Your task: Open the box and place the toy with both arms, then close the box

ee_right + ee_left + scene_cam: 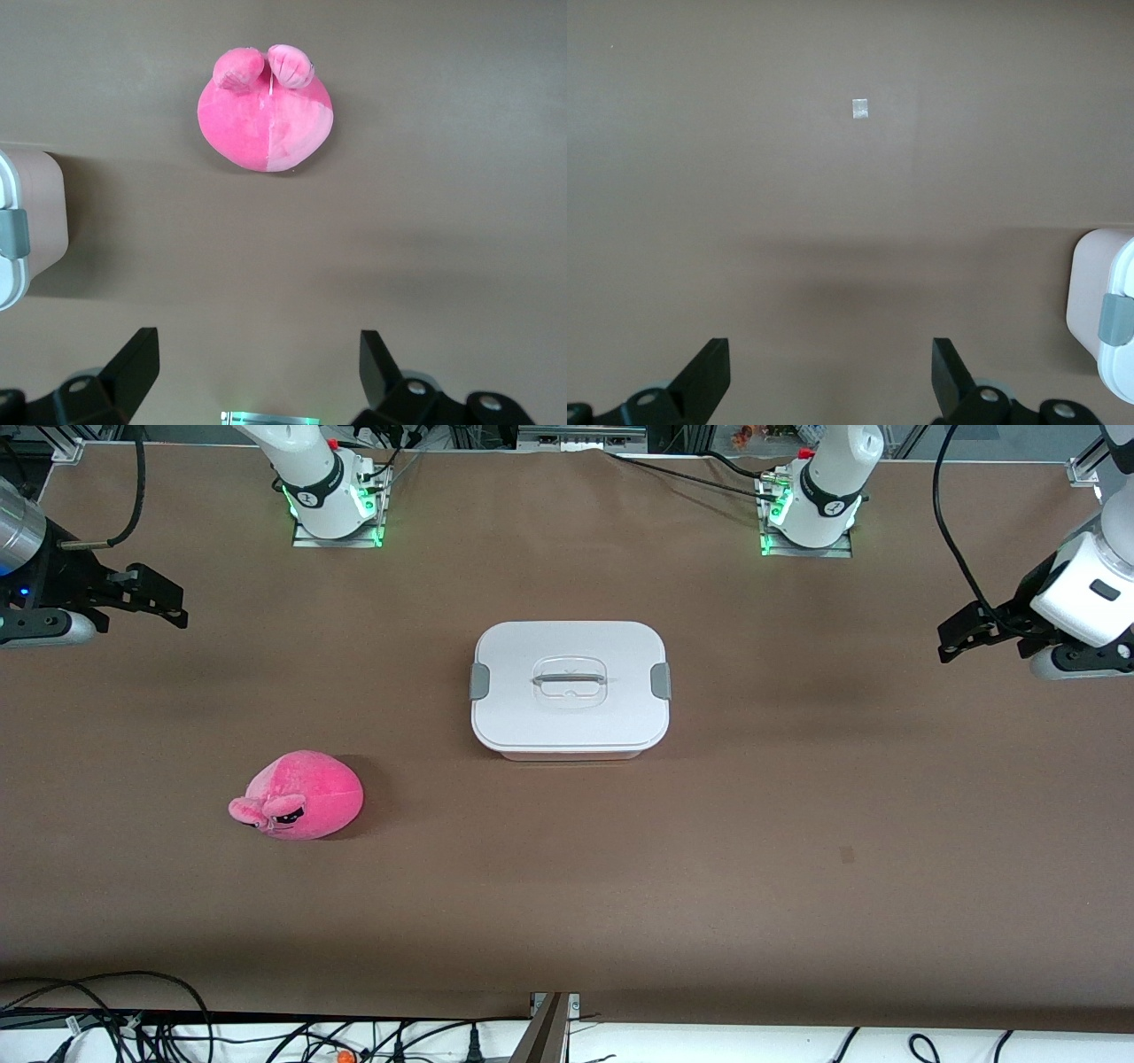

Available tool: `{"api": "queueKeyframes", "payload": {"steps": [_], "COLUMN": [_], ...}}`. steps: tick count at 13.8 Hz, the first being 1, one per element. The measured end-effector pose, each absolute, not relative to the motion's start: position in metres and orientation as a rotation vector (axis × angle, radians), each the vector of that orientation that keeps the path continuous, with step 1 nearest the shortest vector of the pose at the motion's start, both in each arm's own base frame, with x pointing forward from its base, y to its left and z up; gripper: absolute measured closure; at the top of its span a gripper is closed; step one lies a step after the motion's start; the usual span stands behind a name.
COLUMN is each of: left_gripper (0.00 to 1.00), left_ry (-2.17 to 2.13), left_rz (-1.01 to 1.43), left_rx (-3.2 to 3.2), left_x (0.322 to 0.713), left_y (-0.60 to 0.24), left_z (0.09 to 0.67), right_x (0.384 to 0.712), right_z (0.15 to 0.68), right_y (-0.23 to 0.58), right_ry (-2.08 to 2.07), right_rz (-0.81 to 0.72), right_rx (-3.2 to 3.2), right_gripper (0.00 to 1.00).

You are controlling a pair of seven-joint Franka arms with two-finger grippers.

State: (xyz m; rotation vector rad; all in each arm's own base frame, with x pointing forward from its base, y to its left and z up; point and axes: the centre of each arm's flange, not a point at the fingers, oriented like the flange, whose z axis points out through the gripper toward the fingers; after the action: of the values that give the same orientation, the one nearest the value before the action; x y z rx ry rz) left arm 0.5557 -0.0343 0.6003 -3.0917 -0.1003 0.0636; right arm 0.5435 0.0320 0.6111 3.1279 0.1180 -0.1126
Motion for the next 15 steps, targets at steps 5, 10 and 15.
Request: {"api": "queueKeyframes", "payload": {"steps": [5,10,15], "left_gripper": [0.00,0.00,0.00], "left_ry": [-0.112,-0.093,-0.018], "left_rz": [0.065,0.075,0.168], "left_rx": [-3.091,-3.091,-3.099], "left_x": [0.555,0.554,0.548], "left_y": [-0.031,-0.038,-0.066], "left_z": [0.601,0.601,0.589], "right_x": [0.543,0.543,0.543], "right_z": [0.611,0.611,0.611], "right_y": [0.032,0.031,0.031], "right_ry": [0.117,0.116,0.115], "right_rz": [-0.115,-0.116,-0.116], "right_rx": [3.128,3.128,3.128], "right_gripper": [0.00,0.00,0.00]}}
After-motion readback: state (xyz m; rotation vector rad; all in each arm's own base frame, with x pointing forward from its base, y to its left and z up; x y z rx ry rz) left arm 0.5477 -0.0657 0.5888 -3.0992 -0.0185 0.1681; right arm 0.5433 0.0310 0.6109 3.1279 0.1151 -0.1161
